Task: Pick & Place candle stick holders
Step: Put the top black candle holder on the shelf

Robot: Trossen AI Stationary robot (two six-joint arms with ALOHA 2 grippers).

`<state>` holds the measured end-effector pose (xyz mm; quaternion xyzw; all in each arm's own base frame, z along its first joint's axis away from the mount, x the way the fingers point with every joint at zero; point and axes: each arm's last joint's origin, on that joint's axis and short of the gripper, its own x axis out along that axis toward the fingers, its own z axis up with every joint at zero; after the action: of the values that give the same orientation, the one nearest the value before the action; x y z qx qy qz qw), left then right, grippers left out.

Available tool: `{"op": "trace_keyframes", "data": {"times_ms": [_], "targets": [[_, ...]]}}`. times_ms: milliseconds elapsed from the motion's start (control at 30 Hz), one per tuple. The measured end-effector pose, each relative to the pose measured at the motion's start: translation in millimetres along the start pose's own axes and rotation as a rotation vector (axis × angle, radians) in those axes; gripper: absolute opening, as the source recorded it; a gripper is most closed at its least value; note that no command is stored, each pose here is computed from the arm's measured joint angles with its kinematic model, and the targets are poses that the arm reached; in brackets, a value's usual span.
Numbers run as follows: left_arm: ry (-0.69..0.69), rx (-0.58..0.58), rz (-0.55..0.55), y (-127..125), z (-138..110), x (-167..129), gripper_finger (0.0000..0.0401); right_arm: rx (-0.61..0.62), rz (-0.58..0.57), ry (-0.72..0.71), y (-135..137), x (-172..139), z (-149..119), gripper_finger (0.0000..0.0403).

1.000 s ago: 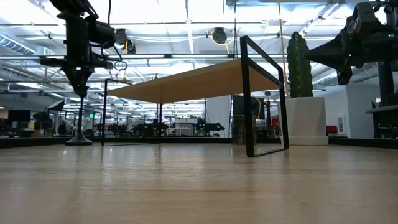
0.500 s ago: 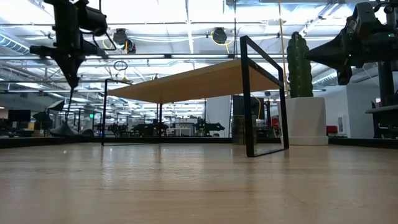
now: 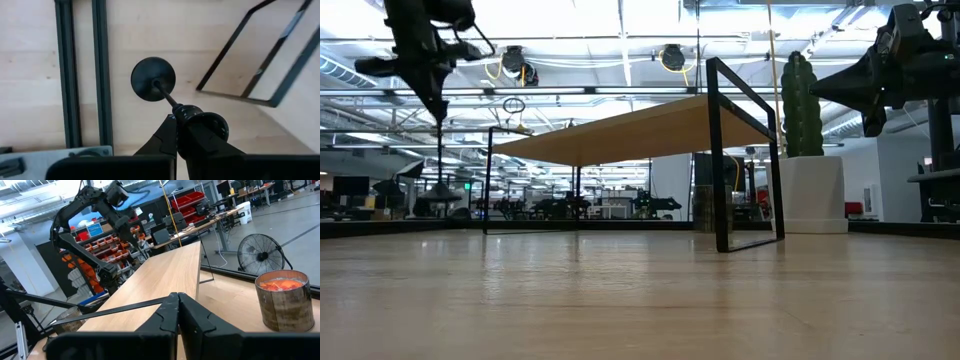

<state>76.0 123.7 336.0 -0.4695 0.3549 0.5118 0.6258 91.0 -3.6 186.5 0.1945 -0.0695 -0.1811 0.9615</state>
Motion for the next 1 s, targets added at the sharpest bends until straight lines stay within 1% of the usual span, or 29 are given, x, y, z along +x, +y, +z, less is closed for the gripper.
{"op": "trace_keyframes", "data": {"times_ms": [167,333,500,633,767,867,1000], "targets": [[-0.101,-0.006,-0.026,-1,2,-30,0.0009,0.000,0.000,0.000,0,0,0,0.0004],[-0.222,-0.004,-0.098,-7,9,-68,0.0009,0.000,0.000,0.000,0,0,0,0.0004],[-0.311,-0.002,-0.154,-13,16,-99,0.0009,0.000,0.000,0.000,0,0,0,0.0004],[-0.325,-0.002,-0.166,-17,21,-119,0.0009,0.000,0.000,0.000,0,0,0,0.0004],[-0.337,0.010,-0.241,-24,30,-134,0.0009,0.000,0.000,0.000,0,0,0,0.0004],[-0.338,0.025,-0.291,-31,38,-141,0.0009,0.000,0.000,0.000,0,0,0,0.0004],[-0.322,0.061,-0.330,-46,49,-143,0.0009,0.000,0.000,0.000,0,0,0,0.0004]]}}
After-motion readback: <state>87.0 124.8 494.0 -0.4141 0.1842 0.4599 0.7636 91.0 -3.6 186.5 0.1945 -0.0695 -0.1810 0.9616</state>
